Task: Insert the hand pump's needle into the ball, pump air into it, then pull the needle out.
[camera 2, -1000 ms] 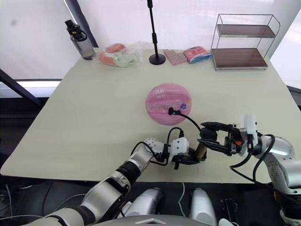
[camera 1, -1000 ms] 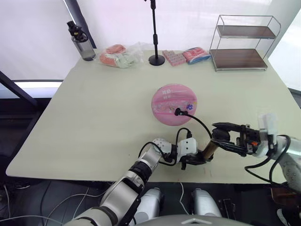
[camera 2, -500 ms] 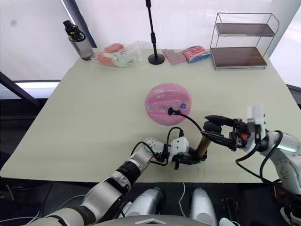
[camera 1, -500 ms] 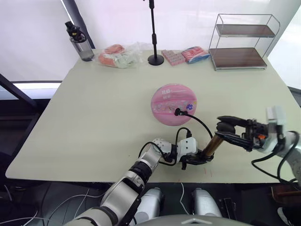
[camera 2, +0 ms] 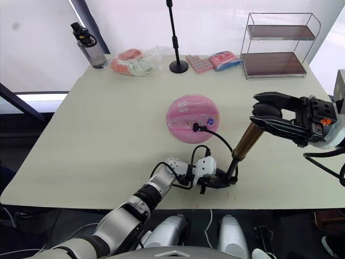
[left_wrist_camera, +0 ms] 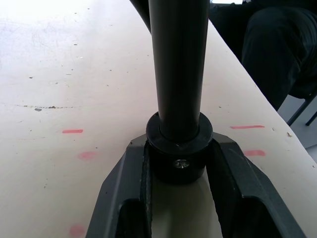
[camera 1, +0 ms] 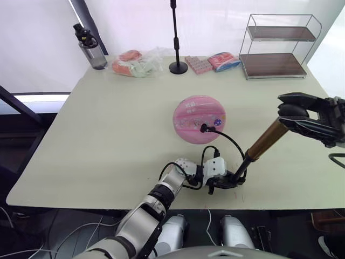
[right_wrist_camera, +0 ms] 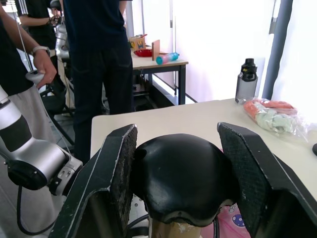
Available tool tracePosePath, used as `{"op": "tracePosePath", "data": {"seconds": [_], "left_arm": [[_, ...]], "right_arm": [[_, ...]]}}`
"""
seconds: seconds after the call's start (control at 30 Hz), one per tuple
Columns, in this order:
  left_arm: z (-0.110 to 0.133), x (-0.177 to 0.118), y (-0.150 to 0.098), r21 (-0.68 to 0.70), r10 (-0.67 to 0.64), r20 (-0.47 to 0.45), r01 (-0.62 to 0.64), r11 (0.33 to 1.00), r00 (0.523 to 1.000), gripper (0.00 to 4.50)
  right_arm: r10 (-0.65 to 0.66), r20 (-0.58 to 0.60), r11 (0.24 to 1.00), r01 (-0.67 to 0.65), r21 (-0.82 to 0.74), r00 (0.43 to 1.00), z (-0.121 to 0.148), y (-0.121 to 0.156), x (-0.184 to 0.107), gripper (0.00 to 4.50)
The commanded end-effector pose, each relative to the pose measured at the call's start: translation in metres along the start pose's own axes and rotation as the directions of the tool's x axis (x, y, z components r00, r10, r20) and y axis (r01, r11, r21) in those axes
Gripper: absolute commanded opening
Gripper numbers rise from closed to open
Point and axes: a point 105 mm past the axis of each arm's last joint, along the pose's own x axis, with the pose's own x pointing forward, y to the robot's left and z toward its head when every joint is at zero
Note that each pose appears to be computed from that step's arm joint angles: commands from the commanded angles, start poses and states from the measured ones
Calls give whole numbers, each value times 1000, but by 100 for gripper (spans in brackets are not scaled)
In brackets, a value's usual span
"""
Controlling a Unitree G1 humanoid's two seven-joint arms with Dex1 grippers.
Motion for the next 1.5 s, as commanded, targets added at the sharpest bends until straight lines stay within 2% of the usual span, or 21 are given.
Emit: {"op": "tracePosePath", "data": {"seconds": [0.03, 0.37, 0.7, 0.87, 1.0, 1.13, 1.33, 1.5], "left_arm": [[-29, -2, -16, -77, -40, -89, 33, 996, 995, 109], [-29, -2, -15, -78, -28, -88, 21, 997, 996, 109], [-29, -3, -12, -75, -8, -91, 1, 997, 996, 109], [-29, -3, -12, -77, -6, -88, -1, 997, 996, 109], [-29, -3, -12, -68, -8, -89, 2, 998, 996, 109], [-29, -3, -10, -59, -4, -93, -1, 998, 996, 109], [-29, -2, -11, -61, -7, -94, 1, 998, 996, 109], [-29, -1, -12, -66, -15, -92, 9, 998, 996, 109]], "right_arm": [[6, 53, 996, -2, -88, 999, 20, 4, -2, 210], [39, -105, 999, -36, 28, 994, -59, 13, 1, 210], [-20, -105, 998, 27, 61, 994, -136, 24, 9, 210], [-36, -128, 998, 42, 51, 991, -153, 26, 7, 210], [-51, -131, 998, 54, 23, 990, -151, 23, 8, 210], [-51, -118, 999, 51, -6, 992, -138, 21, 6, 210], [-35, -26, 998, 33, -47, 999, -82, 7, 5, 210], [43, 29, 999, -43, -15, 999, -39, 9, 1, 210]]}}
